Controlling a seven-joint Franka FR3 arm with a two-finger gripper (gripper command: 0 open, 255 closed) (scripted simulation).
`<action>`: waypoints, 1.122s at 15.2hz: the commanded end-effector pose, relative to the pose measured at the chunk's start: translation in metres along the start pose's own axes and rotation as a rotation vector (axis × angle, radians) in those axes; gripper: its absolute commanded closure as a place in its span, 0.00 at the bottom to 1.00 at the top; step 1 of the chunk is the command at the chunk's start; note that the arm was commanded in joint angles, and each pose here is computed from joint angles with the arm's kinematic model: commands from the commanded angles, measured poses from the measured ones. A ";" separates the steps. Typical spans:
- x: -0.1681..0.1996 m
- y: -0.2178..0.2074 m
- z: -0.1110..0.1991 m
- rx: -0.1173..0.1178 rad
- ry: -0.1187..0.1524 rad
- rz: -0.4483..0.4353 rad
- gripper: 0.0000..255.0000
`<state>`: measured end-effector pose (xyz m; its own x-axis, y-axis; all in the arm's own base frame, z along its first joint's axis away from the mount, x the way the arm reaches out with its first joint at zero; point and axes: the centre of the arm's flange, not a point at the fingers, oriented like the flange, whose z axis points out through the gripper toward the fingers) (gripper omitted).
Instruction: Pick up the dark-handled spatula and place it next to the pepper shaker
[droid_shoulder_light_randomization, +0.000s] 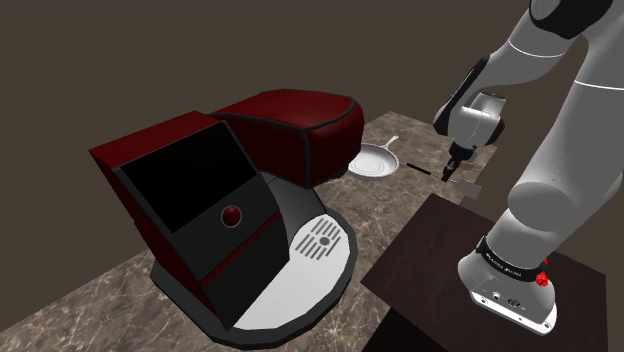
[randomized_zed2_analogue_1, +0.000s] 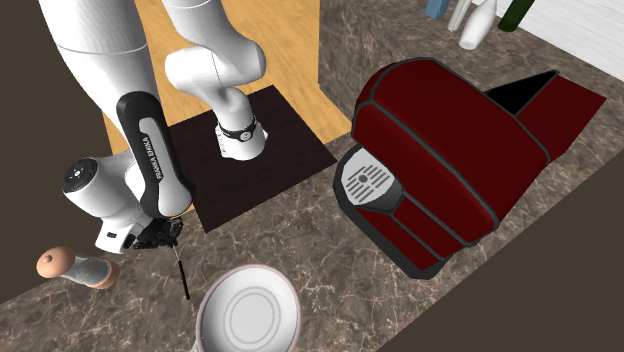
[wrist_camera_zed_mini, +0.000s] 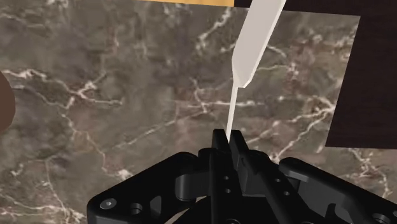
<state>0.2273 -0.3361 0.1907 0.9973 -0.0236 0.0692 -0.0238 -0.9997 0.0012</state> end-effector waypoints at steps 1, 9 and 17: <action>-0.001 0.000 0.001 0.002 -0.003 0.002 1.00; -0.002 0.000 0.001 0.002 -0.003 0.002 0.00; -0.001 0.000 -0.049 0.002 -0.003 0.002 0.00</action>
<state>0.2233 -0.3363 0.2367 0.9974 -0.0260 0.0678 -0.0259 -0.9997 -0.0015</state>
